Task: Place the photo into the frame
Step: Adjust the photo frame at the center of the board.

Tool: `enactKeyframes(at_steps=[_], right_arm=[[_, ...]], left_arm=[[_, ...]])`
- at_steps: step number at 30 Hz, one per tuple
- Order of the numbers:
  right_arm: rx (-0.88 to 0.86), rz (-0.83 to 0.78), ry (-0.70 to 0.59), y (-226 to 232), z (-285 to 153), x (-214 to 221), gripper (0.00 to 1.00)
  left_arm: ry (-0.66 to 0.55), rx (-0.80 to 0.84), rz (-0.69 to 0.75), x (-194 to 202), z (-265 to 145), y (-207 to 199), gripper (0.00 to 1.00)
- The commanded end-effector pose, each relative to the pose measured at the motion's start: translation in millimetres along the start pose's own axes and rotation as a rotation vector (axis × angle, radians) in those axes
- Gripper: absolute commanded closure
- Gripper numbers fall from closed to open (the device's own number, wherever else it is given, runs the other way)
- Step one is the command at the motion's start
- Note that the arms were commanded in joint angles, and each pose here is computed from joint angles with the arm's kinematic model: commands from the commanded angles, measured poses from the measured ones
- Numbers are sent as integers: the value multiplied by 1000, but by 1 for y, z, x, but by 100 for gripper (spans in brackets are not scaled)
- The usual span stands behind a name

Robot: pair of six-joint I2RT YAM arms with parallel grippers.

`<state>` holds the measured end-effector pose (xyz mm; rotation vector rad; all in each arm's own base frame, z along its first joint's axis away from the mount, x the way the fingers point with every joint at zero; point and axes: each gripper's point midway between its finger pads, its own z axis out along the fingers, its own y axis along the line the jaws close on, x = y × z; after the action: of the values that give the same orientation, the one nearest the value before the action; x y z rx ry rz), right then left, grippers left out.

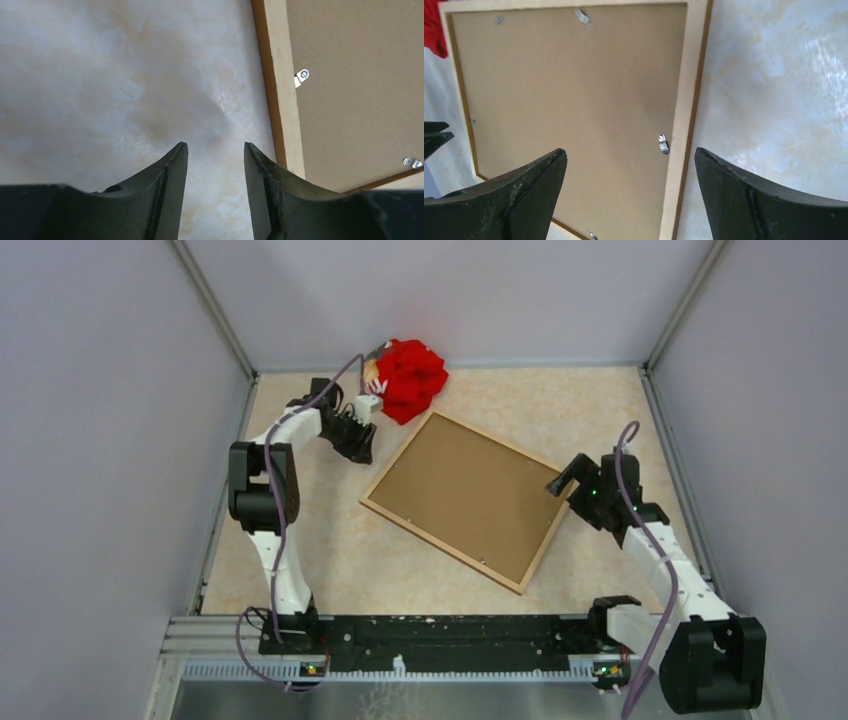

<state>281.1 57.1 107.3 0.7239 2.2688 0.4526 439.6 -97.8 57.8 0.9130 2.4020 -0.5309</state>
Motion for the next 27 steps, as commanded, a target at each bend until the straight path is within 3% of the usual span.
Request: enactKeyframes(at_steps=[1, 9, 15, 19, 27], right_arm=[[27, 76, 21, -18, 8, 19, 1], [21, 98, 54, -22, 36, 26, 1], [-27, 72, 47, 1, 61, -2, 1], [-50, 43, 92, 19, 88, -18, 1], [-116, 40, 223, 43, 143, -16, 1]], left_arm=[[-18, -39, 7, 3, 16, 8, 49], [62, 69, 132, 40, 30, -51, 50], [140, 184, 290, 64, 25, -107, 51], [248, 309, 413, 91, 17, -151, 51], [334, 518, 596, 118, -1, -228, 49]])
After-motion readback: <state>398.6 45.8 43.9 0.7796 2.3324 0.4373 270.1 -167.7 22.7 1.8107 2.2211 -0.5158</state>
